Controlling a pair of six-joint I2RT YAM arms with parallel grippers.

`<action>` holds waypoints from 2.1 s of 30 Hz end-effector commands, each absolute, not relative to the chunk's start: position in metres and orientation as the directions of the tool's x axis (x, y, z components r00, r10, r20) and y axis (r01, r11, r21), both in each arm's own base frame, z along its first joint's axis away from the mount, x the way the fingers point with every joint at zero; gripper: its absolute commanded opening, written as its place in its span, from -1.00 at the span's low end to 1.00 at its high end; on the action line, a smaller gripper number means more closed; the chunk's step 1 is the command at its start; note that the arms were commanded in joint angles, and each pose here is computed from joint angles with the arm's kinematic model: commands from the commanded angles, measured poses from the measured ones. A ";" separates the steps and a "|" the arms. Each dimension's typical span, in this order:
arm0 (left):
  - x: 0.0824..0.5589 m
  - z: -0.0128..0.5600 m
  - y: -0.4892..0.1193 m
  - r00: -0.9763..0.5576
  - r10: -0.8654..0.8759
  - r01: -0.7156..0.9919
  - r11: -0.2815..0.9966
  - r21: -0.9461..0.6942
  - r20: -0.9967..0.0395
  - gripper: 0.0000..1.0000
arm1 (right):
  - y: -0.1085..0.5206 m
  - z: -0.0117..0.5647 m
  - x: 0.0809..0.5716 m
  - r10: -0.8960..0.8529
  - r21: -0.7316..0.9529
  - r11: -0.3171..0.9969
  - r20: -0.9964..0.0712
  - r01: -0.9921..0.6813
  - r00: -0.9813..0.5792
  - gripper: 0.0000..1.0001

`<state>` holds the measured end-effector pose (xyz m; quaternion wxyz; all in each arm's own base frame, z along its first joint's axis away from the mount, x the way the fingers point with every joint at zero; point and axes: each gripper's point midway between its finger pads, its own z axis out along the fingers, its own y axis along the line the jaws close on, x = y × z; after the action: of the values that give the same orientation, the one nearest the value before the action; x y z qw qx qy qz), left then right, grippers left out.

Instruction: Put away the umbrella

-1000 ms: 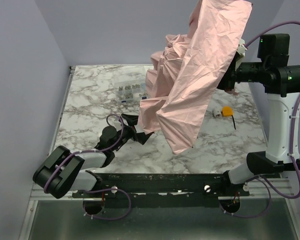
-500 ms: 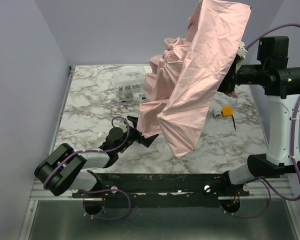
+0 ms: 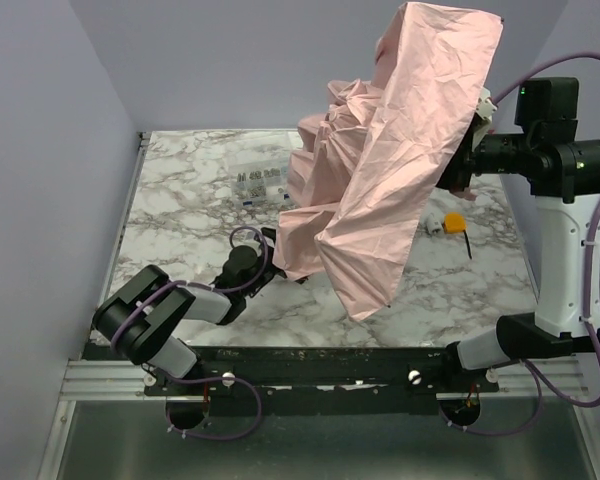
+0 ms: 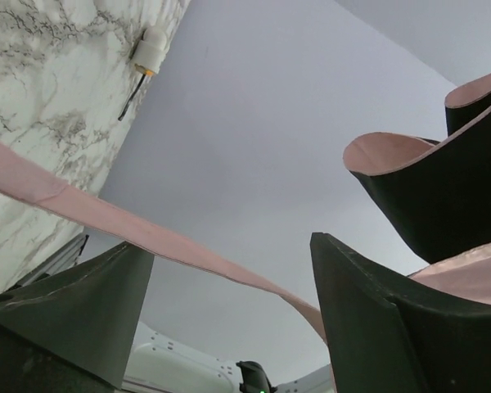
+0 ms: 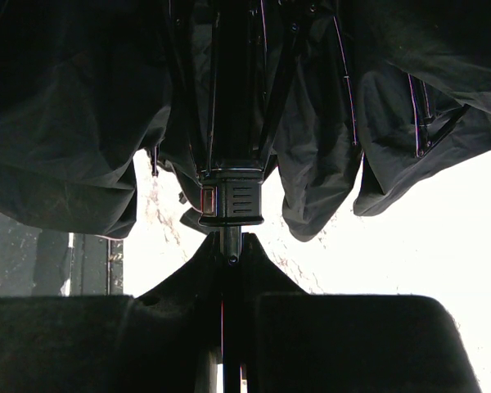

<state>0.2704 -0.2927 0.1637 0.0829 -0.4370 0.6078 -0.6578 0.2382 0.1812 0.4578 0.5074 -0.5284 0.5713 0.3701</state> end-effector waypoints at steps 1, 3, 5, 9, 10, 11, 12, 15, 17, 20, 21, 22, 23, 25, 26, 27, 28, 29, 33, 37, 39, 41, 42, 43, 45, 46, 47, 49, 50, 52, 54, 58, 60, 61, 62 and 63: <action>0.275 0.184 -0.290 -0.544 -0.563 -0.479 -0.401 -0.781 0.622 0.44 | 0.185 0.477 0.225 -0.178 -0.195 0.119 -0.969 -0.974 0.172 -0.99; 0.272 0.182 -0.290 -0.548 -0.558 -0.480 -0.399 -0.781 0.623 0.27 | 0.185 0.477 0.226 -0.176 -0.191 0.117 -0.970 -0.974 0.169 -0.99; 0.271 0.184 -0.292 -0.563 -0.545 -0.467 -0.411 -0.783 0.622 -0.03 | 0.185 0.477 0.225 -0.175 -0.192 0.115 -0.970 -0.975 0.171 -0.99; 0.274 0.195 -0.296 -0.608 -0.481 -0.426 -0.473 -0.771 0.631 -0.90 | 0.185 0.478 0.223 -0.173 -0.195 0.114 -0.970 -0.974 0.173 -0.99; 0.275 0.201 -0.296 -0.625 -0.456 -0.408 -0.501 -0.764 0.633 -1.00 | 0.185 0.478 0.223 -0.172 -0.195 0.114 -0.970 -0.974 0.174 -0.99; 0.276 0.202 -0.298 -0.633 -0.434 -0.407 -0.518 -0.753 0.641 -1.00 | 0.185 0.478 0.222 -0.173 -0.196 0.114 -0.969 -0.974 0.175 -0.99; 0.277 0.199 -0.302 -0.640 -0.419 -0.422 -0.509 -0.750 0.644 -1.00 | 0.185 0.479 0.221 -0.172 -0.197 0.113 -0.969 -0.974 0.176 -0.99; 0.282 0.200 -0.304 -0.669 -0.443 -0.378 -0.489 -0.786 0.597 -1.00 | 0.185 0.478 0.218 -0.172 -0.198 0.112 -0.969 -0.974 0.177 -0.99; 0.289 0.201 -0.301 -0.677 -0.462 -0.351 -0.482 -0.803 0.573 -1.00 | 0.185 0.477 0.216 -0.172 -0.194 0.112 -0.970 -0.975 0.173 -0.99; 0.303 0.198 -0.294 -0.678 -0.498 -0.328 -0.452 -0.829 0.540 -1.00 | 0.184 0.475 0.210 -0.171 -0.193 0.102 -0.970 -0.976 0.174 -0.99; 0.311 0.196 -0.291 -0.673 -0.514 -0.328 -0.437 -0.837 0.532 -1.00 | 0.185 0.473 0.208 -0.170 -0.189 0.096 -0.971 -0.977 0.171 -0.99; 0.317 0.197 -0.291 -0.680 -0.524 -0.318 -0.420 -0.850 0.513 -1.00 | 0.185 0.472 0.205 -0.168 -0.185 0.090 -0.971 -0.979 0.168 -0.99; 0.326 0.198 -0.290 -0.684 -0.535 -0.310 -0.401 -0.862 0.496 -1.00 | 0.185 0.470 0.203 -0.167 -0.175 0.085 -0.973 -0.981 0.159 -0.99; 0.342 0.203 -0.287 -0.701 -0.547 -0.282 -0.379 -0.882 0.459 -1.00 | 0.185 0.465 0.199 -0.175 -0.165 0.079 -0.973 -0.983 0.149 -0.99; 0.348 0.205 -0.287 -0.709 -0.547 -0.273 -0.369 -0.888 0.445 -1.00 | 0.185 0.462 0.197 -0.185 -0.163 0.079 -0.972 -0.983 0.147 -0.99; 0.355 0.210 -0.286 -0.724 -0.547 -0.251 -0.359 -0.899 0.421 -1.00 | 0.185 0.458 0.195 -0.199 -0.160 0.078 -0.970 -0.984 0.142 -0.99; 0.360 0.213 -0.286 -0.735 -0.547 -0.241 -0.343 -0.908 0.401 -1.00 | 0.185 0.455 0.193 -0.212 -0.163 0.071 -0.966 -0.984 0.145 -0.99; 0.366 0.217 -0.286 -0.749 -0.548 -0.223 -0.321 -0.921 0.372 -1.00 | 0.186 0.451 0.191 -0.226 -0.158 0.071 -0.964 -0.985 0.138 -0.99; 0.377 0.231 -0.295 -0.818 -0.511 -0.170 -0.225 -0.959 0.265 -1.00 | 0.195 0.436 0.180 -0.269 -0.156 0.032 -0.953 -0.987 0.142 -0.99; 0.380 0.239 -0.308 -0.875 -0.452 -0.124 -0.138 -0.983 0.174 -1.00 | 0.201 0.423 0.178 -0.295 -0.141 0.005 -0.946 -0.990 0.134 -0.99; 0.379 0.242 -0.314 -0.899 -0.417 -0.095 -0.109 -0.989 0.132 -1.00 | 0.206 0.413 0.177 -0.315 -0.129 -0.022 -0.940 -0.991 0.129 -0.99; 0.376 0.247 -0.319 -0.926 -0.366 -0.061 -0.104 -0.993 0.095 -1.00 | 0.210 0.395 0.178 -0.357 -0.111 -0.042 -0.927 -0.993 0.118 -0.99; 0.376 0.253 -0.320 -0.934 -0.350 -0.032 -0.115 -0.993 0.070 -1.00 | 0.211 0.382 0.179 -0.394 -0.099 -0.045 -0.913 -0.994 0.109 -0.99; 0.377 0.269 -0.316 -0.946 -0.323 0.066 -0.122 -0.990 -0.023 -1.00 | 0.205 0.346 0.184 -0.493 -0.084 -0.037 -0.865 -0.996 0.091 -0.99; 0.380 0.278 -0.308 -0.937 -0.333 0.150 -0.103 -0.983 -0.108 -1.00 | 0.199 0.331 0.184 -0.531 -0.085 -0.034 -0.843 -0.996 0.090 -0.99; 0.380 0.283 -0.304 -0.929 -0.335 0.200 -0.088 -0.976 -0.160 -1.00 | 0.196 0.324 0.182 -0.544 -0.085 -0.036 -0.834 -0.996 0.090 -0.99; 0.380 0.287 -0.303 -0.923 -0.332 0.233 -0.077 -0.969 -0.196 -1.00 | 0.194 0.319 0.181 -0.553 -0.087 -0.041 -0.828 -0.995 0.095 -0.99; 0.377 0.296 -0.303 -0.906 -0.319 0.312 -0.062 -0.948 -0.277 -1.00 | 0.191 0.303 0.177 -0.573 -0.075 -0.058 -0.814 -0.995 0.095 -0.99; 0.376 0.299 -0.304 -0.899 -0.308 0.341 -0.052 -0.938 -0.310 -1.00 | 0.190 0.293 0.175 -0.583 -0.061 -0.072 -0.808 -0.996 0.092 -0.99; 0.371 0.302 -0.306 -0.889 -0.286 0.384 -0.048 -0.922 -0.356 -1.00 | 0.189 0.272 0.172 -0.599 -0.020 -0.100 -0.797 -0.995 0.076 -0.99; 0.368 0.300 -0.308 -0.888 -0.272 0.397 -0.050 -0.917 -0.370 -1.00 | 0.189 0.254 0.168 -0.603 0.012 -0.136 -0.795 -0.991 0.073 -0.99; 0.367 0.285 -0.310 -0.889 -0.262 0.396 -0.021 -0.918 -0.377 -1.00 | 0.188 0.233 0.161 -0.586 -0.023 -0.219 -0.797 -0.976 0.150 -0.99; 0.372 0.269 -0.311 -0.892 -0.254 0.381 0.024 -0.924 -0.374 -1.00 | 0.189 0.222 0.158 -0.568 -0.042 -0.248 -0.803 -0.968 0.180 -0.99; 0.374 0.263 -0.312 -0.891 -0.248 0.383 0.044 -0.923 -0.381 -1.00 | 0.189 0.214 0.158 -0.565 -0.044 -0.259 -0.803 -0.965 0.188 -0.99; 0.375 0.255 -0.312 -0.895 -0.243 0.368 0.072 -0.927 -0.374 -1.00 | 0.188 0.205 0.157 -0.572 -0.031 -0.263 -0.800 -0.964 0.182 -0.99; 0.377 0.248 -0.311 -0.892 -0.243 0.369 0.100 -0.924 -0.382 -1.00 | 0.187 0.197 0.157 -0.583 -0.012 -0.269 -0.794 -0.963 0.173 -0.99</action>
<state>0.3791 -0.3109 0.2668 0.2186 0.0155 0.6751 -0.7044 0.1580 0.1826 0.2106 0.2538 -0.6884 0.5838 0.3476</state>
